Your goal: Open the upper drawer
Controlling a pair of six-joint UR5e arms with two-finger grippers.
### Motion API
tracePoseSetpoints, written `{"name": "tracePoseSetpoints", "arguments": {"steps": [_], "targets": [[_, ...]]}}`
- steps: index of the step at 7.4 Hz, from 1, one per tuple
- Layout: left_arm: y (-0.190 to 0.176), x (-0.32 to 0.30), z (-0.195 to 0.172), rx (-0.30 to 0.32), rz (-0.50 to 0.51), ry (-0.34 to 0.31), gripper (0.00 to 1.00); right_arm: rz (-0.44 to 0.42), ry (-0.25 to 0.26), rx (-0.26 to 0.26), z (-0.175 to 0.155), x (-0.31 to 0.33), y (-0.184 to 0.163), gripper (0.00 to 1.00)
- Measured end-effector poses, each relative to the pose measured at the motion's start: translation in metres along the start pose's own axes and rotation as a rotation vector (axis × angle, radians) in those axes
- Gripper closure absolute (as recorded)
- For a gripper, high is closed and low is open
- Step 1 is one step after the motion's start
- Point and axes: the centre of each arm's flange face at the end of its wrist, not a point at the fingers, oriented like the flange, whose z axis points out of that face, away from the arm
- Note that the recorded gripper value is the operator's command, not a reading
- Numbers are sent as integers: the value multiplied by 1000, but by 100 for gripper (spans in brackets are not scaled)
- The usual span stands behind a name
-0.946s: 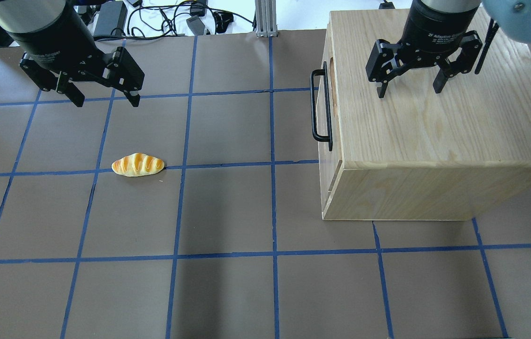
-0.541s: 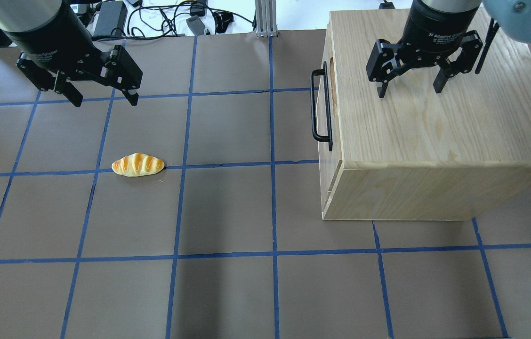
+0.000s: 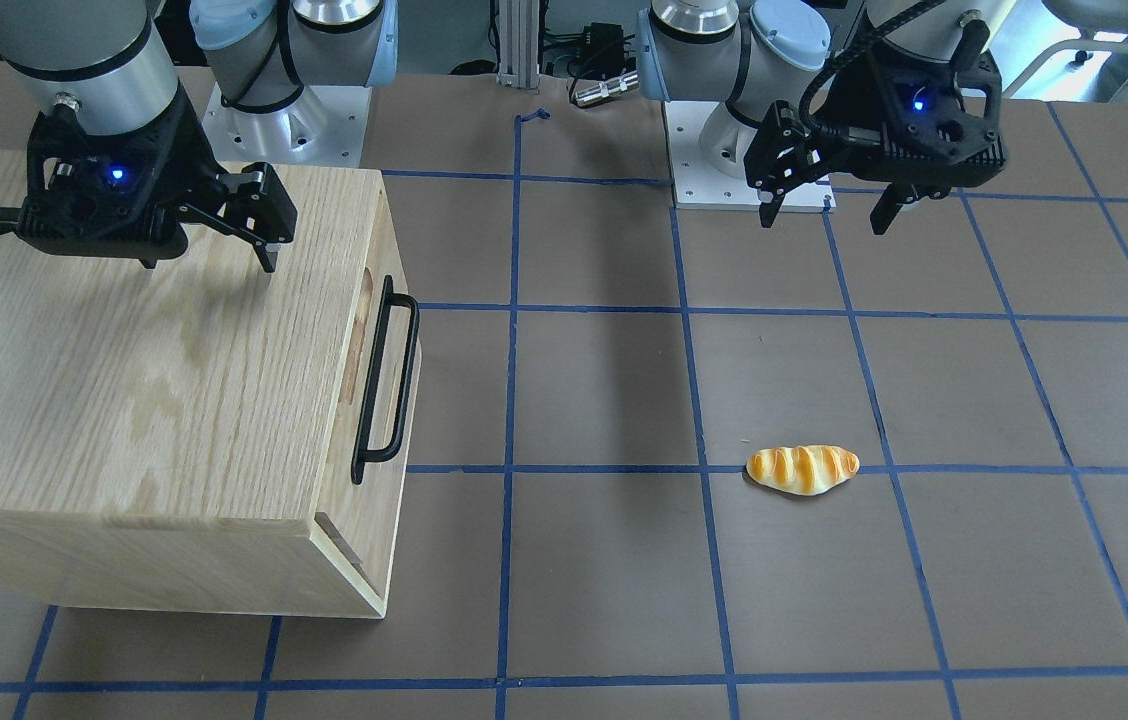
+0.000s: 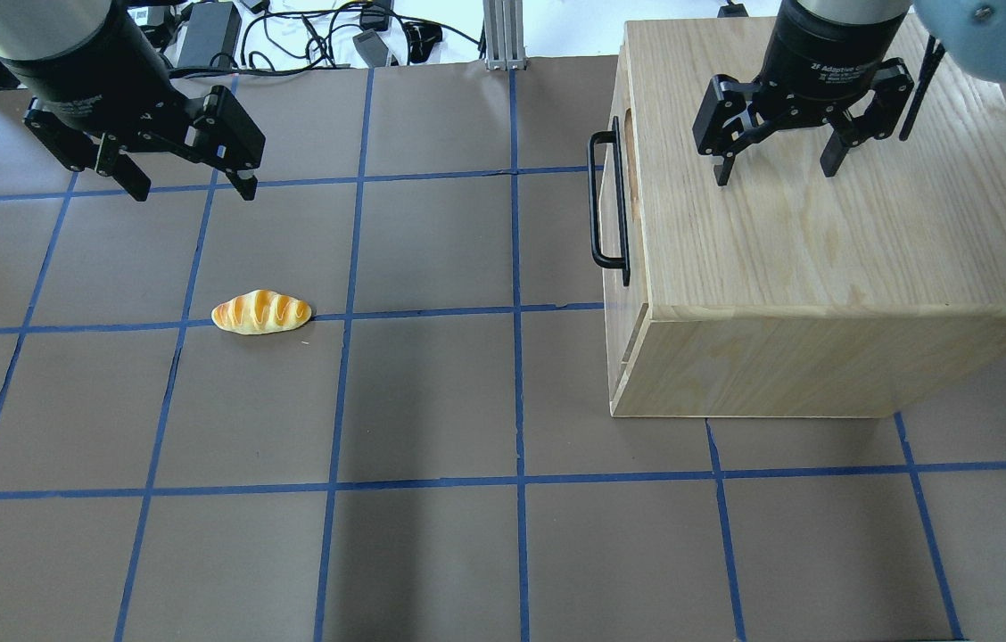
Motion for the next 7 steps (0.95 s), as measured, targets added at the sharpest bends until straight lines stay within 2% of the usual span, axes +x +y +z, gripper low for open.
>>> {"name": "tracePoseSetpoints", "arguments": {"steps": [3,4,5,7], "targets": [[-9,2,11,-4,3,24,0,0,0,0,0,0,0,0],[-19,9,25,-5,-18,82,0,0,0,0,0,0,0,0],[-30,19,42,-7,-68,173,0,1,0,0,0,0,0,0],[-54,58,69,21,-154,322,0,1,0,0,0,0,0,0]]}}
